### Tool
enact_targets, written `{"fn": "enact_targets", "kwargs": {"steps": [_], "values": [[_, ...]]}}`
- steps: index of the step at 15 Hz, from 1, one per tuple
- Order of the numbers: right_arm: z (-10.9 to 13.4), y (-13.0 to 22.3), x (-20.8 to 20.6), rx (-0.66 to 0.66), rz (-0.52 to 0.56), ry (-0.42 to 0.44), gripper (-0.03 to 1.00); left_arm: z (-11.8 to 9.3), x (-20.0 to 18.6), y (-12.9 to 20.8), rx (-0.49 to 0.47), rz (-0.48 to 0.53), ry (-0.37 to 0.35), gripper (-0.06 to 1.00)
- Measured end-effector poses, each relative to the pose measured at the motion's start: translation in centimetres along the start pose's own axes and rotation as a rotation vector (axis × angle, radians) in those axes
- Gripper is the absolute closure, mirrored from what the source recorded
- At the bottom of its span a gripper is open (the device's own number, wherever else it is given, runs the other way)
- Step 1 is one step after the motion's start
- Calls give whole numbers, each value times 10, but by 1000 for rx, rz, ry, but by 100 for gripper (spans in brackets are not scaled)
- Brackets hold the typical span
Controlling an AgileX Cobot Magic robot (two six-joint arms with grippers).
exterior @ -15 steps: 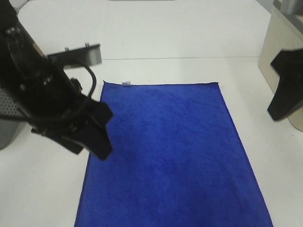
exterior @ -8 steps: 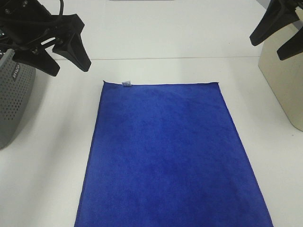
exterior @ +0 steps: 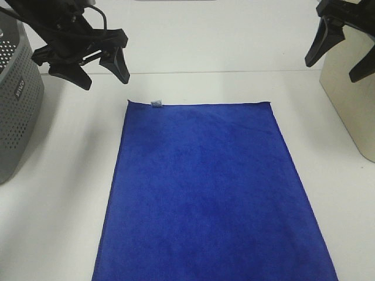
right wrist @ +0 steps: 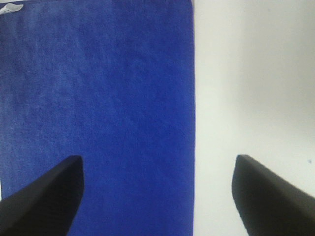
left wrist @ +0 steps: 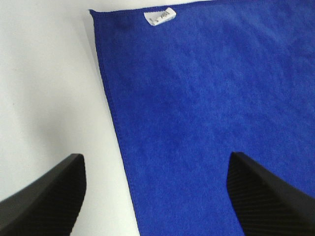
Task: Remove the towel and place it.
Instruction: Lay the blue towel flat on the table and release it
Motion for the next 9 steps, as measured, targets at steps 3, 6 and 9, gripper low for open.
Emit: {"fn": "enact_targets", "kwargs": {"steps": [3,6,9], "values": [[15,-30,29,-129,-1,-19,17,2,20,-14,-14,4,1,22],[9,-57,64,-132,18,-34,17,12,36,-21,-43,26,-6,22],[2,-76,91,-133,24,-39,17,27,54,-24,-81,50,-5,22]]}}
Point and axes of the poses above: a point on each arm's last joint axis where the gripper is mounted, x pointing out along that axis toward the gripper, z along the wrist's bending axis when the last joint is at zero, y = z × x, the point moved 3 cm from there along x, pointing out along that axis toward the gripper, and after that the axes turned 4 degrees about -x, right-handed, at the moved point
